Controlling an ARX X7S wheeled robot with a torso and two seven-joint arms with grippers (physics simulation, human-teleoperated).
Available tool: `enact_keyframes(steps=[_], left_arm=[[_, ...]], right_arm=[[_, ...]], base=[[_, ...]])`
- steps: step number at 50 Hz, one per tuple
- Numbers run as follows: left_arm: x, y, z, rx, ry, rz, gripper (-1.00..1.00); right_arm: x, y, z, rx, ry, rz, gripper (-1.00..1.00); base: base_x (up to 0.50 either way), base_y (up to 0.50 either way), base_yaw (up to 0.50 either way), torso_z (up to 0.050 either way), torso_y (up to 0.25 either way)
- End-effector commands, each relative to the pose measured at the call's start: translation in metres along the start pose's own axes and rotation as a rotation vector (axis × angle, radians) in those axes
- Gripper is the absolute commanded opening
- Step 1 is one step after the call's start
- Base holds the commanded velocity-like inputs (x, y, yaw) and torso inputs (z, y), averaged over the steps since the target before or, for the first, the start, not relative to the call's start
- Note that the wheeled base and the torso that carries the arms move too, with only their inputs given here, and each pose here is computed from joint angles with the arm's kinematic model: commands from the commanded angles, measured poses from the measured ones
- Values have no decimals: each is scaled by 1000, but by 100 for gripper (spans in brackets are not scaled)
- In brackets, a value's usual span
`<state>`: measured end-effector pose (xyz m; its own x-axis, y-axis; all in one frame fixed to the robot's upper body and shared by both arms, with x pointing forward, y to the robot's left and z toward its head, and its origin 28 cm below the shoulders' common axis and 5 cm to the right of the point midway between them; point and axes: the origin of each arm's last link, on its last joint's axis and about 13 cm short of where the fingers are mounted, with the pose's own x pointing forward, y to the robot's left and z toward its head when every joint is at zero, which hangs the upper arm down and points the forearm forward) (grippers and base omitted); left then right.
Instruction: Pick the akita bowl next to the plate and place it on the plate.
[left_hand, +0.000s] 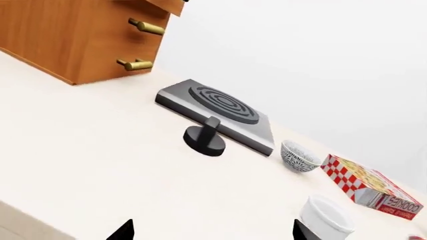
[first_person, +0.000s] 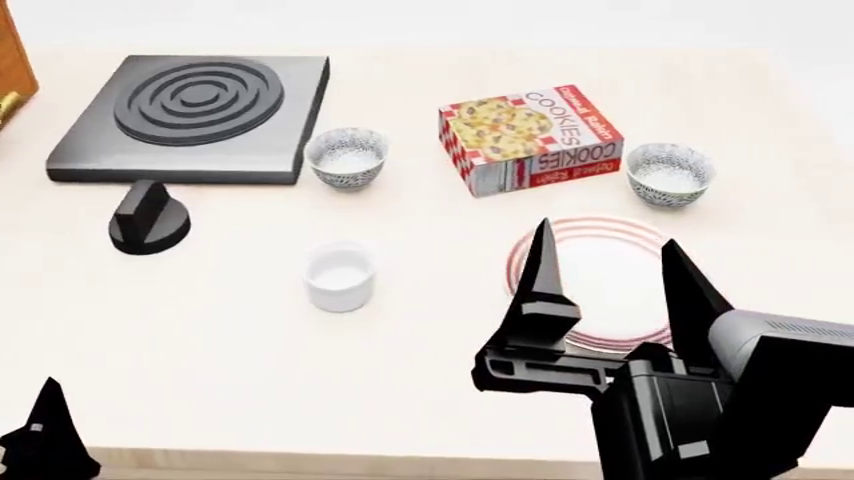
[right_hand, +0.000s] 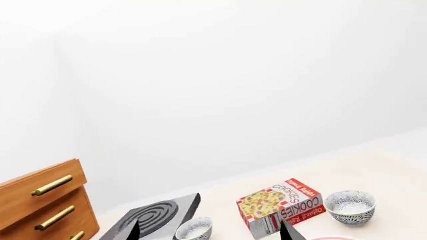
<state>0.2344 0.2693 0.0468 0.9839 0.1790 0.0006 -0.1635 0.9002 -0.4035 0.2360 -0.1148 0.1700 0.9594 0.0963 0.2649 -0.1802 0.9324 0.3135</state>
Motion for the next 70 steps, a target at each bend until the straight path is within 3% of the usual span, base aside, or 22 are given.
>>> enact_keyframes(steps=[1, 34, 41, 70], left_arm=[[1, 0, 0, -3, 1, 4, 100], [0, 1, 0, 0, 1, 8, 100], [0, 1, 0, -2, 2, 7, 100], [0, -1, 1, -6, 2, 8, 100]], right_arm=[[1, 0, 1, -1, -1, -1, 100], [-1, 1, 0, -8, -1, 8, 100], [-2, 3, 0, -28, 14, 36, 100], [-1, 3, -2, -39, 18, 49, 100]], base=[[0, -465, 0, 0, 0], [0, -466, 0, 0, 0], [0, 0, 0, 0, 0], [495, 0, 0, 0, 0]])
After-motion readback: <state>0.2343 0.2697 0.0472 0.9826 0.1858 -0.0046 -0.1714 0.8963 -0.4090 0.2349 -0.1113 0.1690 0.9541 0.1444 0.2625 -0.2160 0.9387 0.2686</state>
